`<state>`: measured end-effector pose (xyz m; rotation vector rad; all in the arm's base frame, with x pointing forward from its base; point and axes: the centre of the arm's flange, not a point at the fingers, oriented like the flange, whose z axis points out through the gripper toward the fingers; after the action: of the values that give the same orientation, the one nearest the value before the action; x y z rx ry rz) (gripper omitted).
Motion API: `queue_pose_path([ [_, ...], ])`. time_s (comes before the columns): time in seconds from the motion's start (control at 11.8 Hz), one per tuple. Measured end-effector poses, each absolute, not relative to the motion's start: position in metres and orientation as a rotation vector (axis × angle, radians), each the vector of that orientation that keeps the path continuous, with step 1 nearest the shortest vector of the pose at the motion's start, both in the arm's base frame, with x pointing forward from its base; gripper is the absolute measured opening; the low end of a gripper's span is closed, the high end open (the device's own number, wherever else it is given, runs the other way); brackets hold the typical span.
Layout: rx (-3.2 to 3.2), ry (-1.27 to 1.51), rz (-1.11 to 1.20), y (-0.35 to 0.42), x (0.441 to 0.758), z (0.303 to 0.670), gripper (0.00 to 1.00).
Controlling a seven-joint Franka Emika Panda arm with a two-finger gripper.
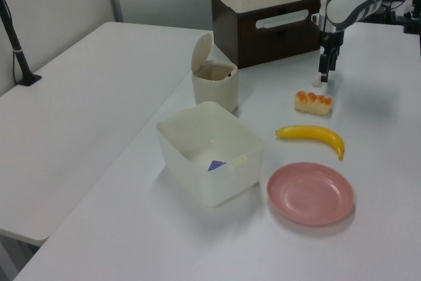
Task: Grab it up and put it in the trash
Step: 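Move the gripper over the white paper ball and lower it, then close the gripper on the white paper ball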
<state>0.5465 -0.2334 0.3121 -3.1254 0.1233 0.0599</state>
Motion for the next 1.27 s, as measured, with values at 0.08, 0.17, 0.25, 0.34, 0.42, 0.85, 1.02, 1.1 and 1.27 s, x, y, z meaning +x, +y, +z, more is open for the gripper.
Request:
queue_pose_path([
  [0.08, -3.126, 0.114, 0.063, -0.235, 0.547, 0.308, 1.00],
  [0.17, -3.127, 0.112, 0.059, -0.236, 0.547, 0.308, 1.00],
  [0.25, -3.128, 0.111, 0.053, -0.236, 0.548, 0.309, 1.00],
  [0.34, -3.130, 0.109, 0.046, -0.237, 0.550, 0.311, 1.00],
  [0.42, -3.133, 0.107, 0.036, -0.237, 0.552, 0.314, 1.00],
  [0.85, -3.130, 0.043, 0.053, -0.223, 0.561, 0.305, 0.95],
  [1.02, -3.127, 0.015, 0.069, -0.215, 0.565, 0.297, 0.92],
  [1.1, -3.128, 0.006, 0.064, -0.213, 0.568, 0.298, 0.91],
  [1.27, -3.132, -0.026, 0.047, -0.212, 0.573, 0.303, 0.82],
])
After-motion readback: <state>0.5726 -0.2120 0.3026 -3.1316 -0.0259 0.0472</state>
